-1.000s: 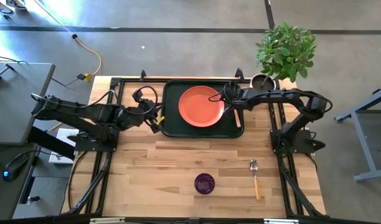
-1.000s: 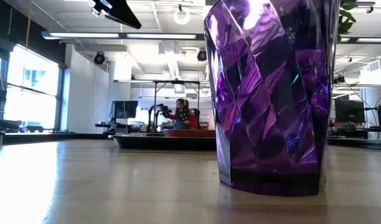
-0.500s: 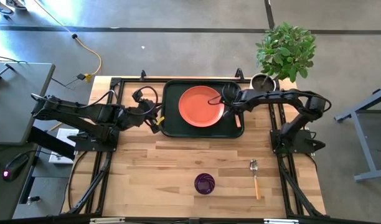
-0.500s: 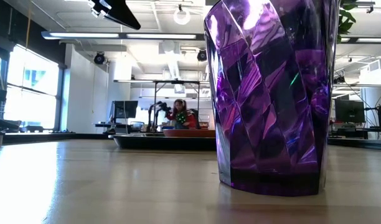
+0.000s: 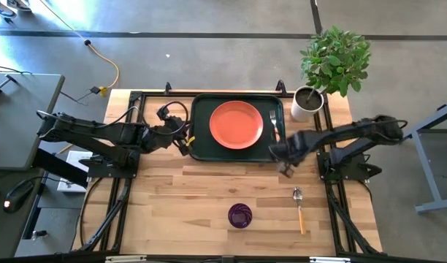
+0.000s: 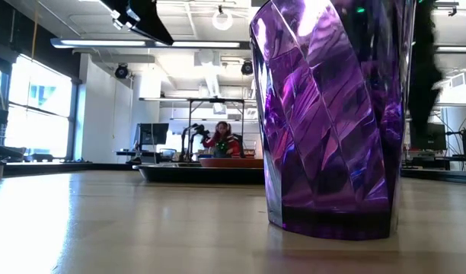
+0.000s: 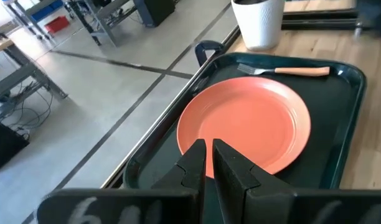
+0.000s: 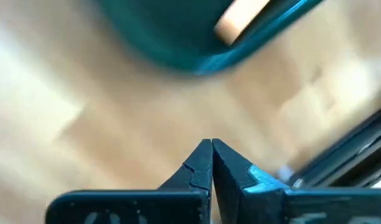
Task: Pick and place plate/cup/fork/spoon on tray
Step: Put the yellow spoon on the dark green tray to the left of the yellow fork
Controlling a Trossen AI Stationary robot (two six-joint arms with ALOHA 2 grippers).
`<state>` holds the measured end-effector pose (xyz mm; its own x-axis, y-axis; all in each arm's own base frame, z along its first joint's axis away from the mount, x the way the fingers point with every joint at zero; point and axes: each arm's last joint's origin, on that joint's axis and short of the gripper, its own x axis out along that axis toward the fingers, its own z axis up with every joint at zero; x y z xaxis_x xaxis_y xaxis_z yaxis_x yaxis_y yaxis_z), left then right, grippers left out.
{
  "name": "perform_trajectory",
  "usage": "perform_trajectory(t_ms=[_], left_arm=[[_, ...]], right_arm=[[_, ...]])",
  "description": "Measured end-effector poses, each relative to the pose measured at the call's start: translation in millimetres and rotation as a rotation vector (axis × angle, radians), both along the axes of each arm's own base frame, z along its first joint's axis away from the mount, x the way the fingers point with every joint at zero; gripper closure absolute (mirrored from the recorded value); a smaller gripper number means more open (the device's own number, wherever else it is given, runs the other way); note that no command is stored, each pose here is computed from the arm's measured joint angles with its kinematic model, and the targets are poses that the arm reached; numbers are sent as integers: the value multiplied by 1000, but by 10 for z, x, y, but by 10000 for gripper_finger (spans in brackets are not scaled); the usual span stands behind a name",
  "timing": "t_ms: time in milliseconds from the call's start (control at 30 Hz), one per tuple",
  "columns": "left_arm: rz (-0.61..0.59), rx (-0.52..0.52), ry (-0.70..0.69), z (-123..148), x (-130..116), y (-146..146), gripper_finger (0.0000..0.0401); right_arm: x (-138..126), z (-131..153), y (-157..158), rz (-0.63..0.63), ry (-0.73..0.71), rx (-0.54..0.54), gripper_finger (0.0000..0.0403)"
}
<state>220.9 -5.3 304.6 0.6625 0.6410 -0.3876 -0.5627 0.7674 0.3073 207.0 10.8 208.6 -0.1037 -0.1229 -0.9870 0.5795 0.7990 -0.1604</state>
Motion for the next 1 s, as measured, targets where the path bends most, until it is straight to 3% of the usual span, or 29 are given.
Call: perform_trajectory(t_ms=[233,500,600,1000], left_arm=[[10,-23,-67,7,88,3,382],[2,0,-46,7,85,7,382],[1,5,-42,8,85,8,382],[-19,42,-28,17,110,6,364]], right_arm=[[-110,66,426,88,-15,203,376],[-250,-227,618,89,36,318,244],[-284,-356,633,96,35,393,215],[-461,-786,575,75,26,531,242]])
